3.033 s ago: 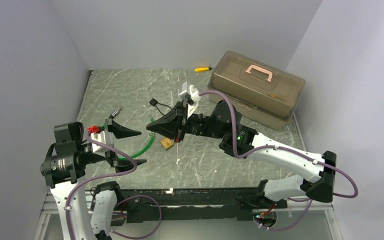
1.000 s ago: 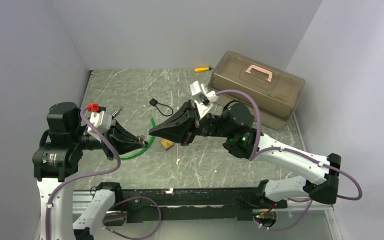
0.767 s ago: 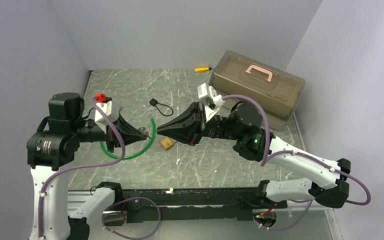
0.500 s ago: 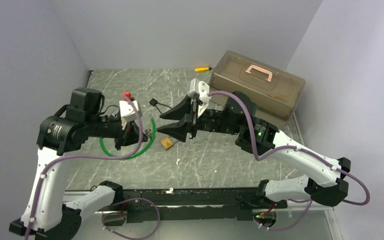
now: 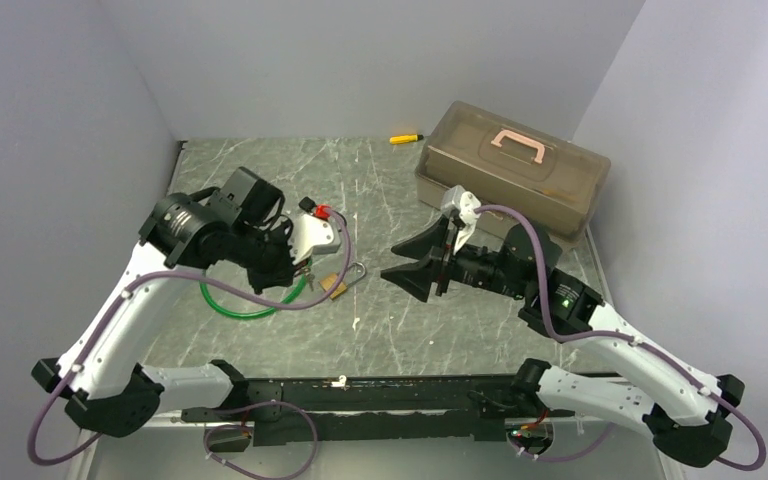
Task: Unlock with the key
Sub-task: Pick up the key from the center of the board.
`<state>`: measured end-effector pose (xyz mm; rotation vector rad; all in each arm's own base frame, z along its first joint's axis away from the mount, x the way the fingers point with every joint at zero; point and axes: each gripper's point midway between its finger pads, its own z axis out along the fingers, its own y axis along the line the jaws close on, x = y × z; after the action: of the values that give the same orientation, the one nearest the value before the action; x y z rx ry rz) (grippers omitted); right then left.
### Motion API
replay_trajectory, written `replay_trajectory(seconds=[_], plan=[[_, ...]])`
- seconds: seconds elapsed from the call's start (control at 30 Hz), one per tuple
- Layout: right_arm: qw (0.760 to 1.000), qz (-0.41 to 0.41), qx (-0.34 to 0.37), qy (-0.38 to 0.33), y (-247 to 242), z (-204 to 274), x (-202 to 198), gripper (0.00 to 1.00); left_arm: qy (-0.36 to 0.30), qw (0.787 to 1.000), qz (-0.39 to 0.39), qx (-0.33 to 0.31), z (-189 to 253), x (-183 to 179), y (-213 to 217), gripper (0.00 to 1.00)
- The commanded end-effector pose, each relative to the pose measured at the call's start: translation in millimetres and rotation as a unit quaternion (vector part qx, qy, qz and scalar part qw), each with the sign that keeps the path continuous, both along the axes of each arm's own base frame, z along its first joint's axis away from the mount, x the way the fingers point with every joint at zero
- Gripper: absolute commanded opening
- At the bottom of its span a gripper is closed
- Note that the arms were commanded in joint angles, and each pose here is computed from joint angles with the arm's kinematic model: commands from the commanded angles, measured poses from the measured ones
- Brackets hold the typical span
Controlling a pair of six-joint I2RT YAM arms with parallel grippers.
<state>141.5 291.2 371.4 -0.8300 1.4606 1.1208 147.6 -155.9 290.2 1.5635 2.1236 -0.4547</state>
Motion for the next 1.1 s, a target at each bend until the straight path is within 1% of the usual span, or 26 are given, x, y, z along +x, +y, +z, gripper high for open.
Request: replay_trajectory(seconds=[0.0,0.1,0.2,0.33,0.47,0.53,0.7,0.83,1.07], plan=[[1.000,0.017,-0.002,0.015,9,-12,1,0.57,-0.025,0.999,0.003,0.032,-5,-15,26,0.00],[0.999,0.049,0.012,0.008,23,-10,-2,0.58,-0.028,1.000,0.000,0.010,1,-25,27,0.00],[0.992,0.120,0.041,-0.001,44,2,-13,0.60,-0.027,1.000,-0.004,-0.003,2,-32,28,0.00],[0.982,0.186,0.034,0.009,73,4,-20,0.63,-0.011,1.000,-0.005,-0.003,-7,-41,30,0.00],[0.978,0.209,0.015,-0.019,103,8,-30,0.62,0.001,1.000,-0.005,-0.001,-13,-45,31,0.00],[0.975,0.220,0.018,-0.017,113,9,-29,0.61,-0.001,1.000,-0.010,-0.009,-10,-46,29,0.00],[0.969,0.242,0.042,-0.019,122,16,-33,0.58,0.000,1.000,-0.011,-0.014,-7,-45,26,0.00],[0.967,0.252,0.039,-0.009,131,9,-34,0.53,-0.002,1.000,-0.018,-0.024,-2,-46,23,0.00],[0.961,0.276,0.038,0.002,144,4,-39,0.49,-0.005,0.999,-0.016,-0.028,2,-45,22,0.00]])
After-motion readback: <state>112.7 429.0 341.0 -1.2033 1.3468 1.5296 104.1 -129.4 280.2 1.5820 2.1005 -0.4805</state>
